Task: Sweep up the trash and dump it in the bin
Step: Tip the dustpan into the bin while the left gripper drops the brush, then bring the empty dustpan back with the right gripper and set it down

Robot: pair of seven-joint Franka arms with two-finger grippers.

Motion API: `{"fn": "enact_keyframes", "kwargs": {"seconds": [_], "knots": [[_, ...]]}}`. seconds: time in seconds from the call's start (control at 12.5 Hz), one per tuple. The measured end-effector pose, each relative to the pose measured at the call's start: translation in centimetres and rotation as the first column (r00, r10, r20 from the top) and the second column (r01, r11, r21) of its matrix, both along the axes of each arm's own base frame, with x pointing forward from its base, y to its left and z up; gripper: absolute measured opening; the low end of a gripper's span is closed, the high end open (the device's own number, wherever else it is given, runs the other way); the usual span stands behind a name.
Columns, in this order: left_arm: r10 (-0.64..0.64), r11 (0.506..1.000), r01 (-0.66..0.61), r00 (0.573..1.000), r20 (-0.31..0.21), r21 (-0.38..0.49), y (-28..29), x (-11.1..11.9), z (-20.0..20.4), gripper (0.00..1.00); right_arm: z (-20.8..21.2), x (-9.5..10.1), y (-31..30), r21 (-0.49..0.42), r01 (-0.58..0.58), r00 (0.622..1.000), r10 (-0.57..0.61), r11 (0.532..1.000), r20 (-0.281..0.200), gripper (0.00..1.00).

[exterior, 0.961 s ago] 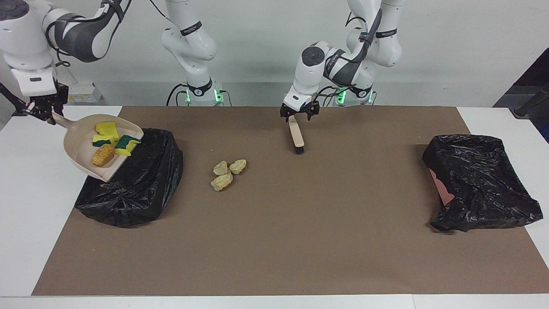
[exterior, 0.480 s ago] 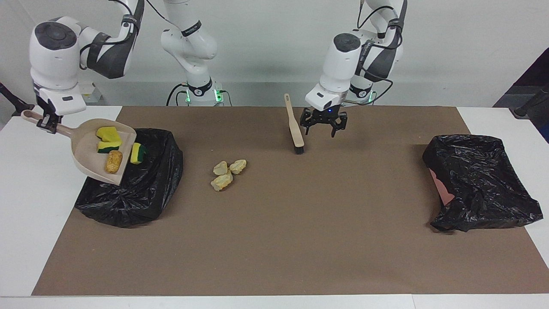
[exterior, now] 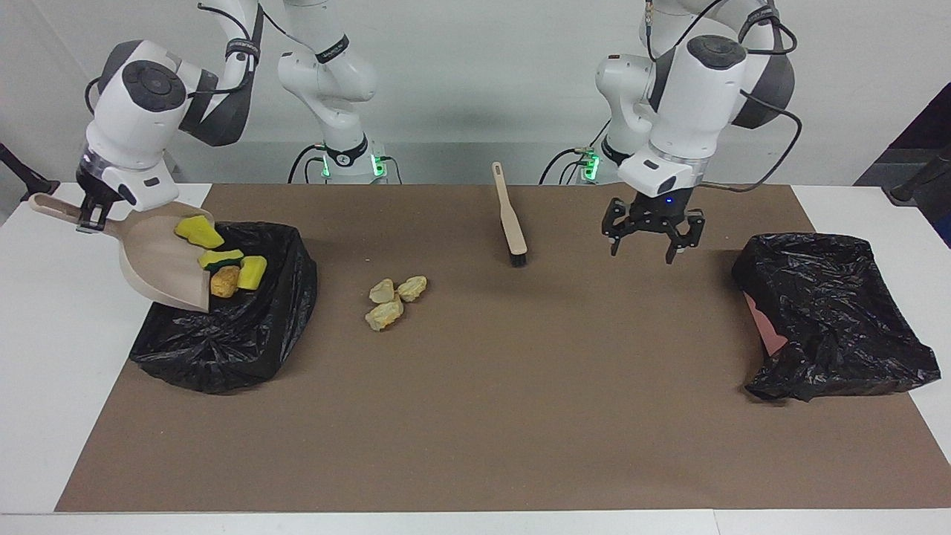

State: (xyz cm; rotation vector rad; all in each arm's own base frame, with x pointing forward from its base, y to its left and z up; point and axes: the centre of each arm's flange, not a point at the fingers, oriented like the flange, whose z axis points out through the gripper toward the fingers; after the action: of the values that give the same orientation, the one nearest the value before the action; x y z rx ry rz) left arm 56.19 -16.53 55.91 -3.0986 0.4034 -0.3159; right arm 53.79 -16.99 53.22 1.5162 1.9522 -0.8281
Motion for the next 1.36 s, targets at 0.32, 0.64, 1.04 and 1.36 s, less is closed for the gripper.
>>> {"fn": "enact_keyframes", "kwargs": {"seconds": [0.32, 0.64, 1.04, 1.36], "knots": [[0.025, 0.999, -0.025, 0.999, -0.025, 0.025, 6.5, 0.8, 5.1, 1.00, 0.7, -0.3, 3.7, -0.080, -0.012, 0.997, 0.005, 0.997, -0.080, 0.31], [-0.001, 1.000, 0.003, 0.998, -0.061, 0.031, 9.7, 0.5, 7.4, 1.00, 2.7, -0.5, 7.5, -0.169, -0.025, 0.999, 0.017, 0.985, -0.050, 0.31], [-0.031, 0.999, 0.033, 0.998, -0.061, 0.019, 11.7, 0.6, 7.9, 1.00, 6.3, -0.4, 7.0, -0.187, 0.029, 0.999, -0.024, 0.982, 0.030, 0.31], [-0.027, 1.000, 0.027, 0.998, -0.059, 0.008, 12.3, 0.5, 8.5, 1.00, 8.0, -1.0, 13.4, -0.095, 0.163, 0.972, -0.144, 0.982, 0.184, 0.31]]}}
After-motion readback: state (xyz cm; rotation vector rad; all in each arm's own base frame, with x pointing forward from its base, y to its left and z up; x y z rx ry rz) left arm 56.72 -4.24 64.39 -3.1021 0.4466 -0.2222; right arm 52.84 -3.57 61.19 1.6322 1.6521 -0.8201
